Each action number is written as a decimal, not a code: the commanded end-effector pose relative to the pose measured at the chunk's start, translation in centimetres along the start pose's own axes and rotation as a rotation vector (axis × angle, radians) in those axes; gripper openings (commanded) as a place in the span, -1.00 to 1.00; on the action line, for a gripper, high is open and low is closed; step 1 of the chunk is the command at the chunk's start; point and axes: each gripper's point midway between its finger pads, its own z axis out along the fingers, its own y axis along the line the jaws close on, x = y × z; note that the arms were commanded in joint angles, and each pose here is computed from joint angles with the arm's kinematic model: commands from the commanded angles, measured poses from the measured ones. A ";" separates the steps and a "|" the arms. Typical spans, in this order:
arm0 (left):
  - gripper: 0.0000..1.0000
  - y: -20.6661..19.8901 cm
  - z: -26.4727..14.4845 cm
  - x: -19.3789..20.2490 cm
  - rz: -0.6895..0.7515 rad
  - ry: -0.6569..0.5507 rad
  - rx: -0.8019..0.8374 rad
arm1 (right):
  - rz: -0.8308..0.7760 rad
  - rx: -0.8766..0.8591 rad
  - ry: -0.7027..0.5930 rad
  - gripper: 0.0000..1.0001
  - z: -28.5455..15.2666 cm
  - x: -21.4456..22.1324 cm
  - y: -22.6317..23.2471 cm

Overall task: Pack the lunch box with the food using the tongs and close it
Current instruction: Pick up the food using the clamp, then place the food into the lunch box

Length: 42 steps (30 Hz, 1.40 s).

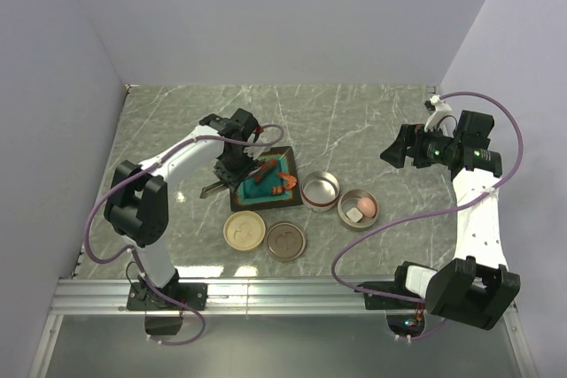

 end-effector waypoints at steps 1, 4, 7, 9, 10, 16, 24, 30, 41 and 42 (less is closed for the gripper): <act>-0.33 0.5 -1.3 -1.3 0.005 -0.057 -0.023 | -0.033 0.000 -0.032 0.99 -0.5 -0.9 0.2; -0.60 0.5 -2.6 -2.3 0.009 -0.113 -0.014 | -0.034 -0.003 -0.034 1.00 -0.5 -1.0 0.2; -0.79 0.0 -4.7 -4.0 0.034 -0.203 0.015 | -0.036 -0.007 -0.041 0.99 -0.6 -1.3 0.4; -0.86 -0.8 -6.5 -5.3 0.053 -0.267 0.058 | -0.035 -0.014 -0.045 0.99 -0.6 -1.5 0.5; -0.88 -1.2 -7.2 -5.9 0.058 -0.296 0.072 | -0.033 -0.020 -0.046 1.00 -0.6 -1.5 0.6; -0.92 -5.0 -10.0 -8.5 0.154 -0.422 0.199 | -0.027 -0.033 -0.053 0.99 -0.6 -1.9 0.9; -0.94 -9.6 -8.7 -9.1 0.239 -0.399 0.310 | -0.025 -0.034 -0.068 0.99 -0.9 -2.8 1.1; -0.92 -11.4 -6.8 -8.3 0.278 -0.346 0.323 | -0.025 -0.033 -0.079 0.99 -1.1 -3.3 1.2; -0.63 -11.3 -4.5 -8.7 0.266 -0.295 0.291 | -0.029 -0.030 -0.076 1.00 -1.1 -3.3 1.2; -0.58 -11.3 -4.3 -8.6 0.267 -0.292 0.288 | -0.032 -0.030 -0.073 0.99 -1.1 -3.3 1.1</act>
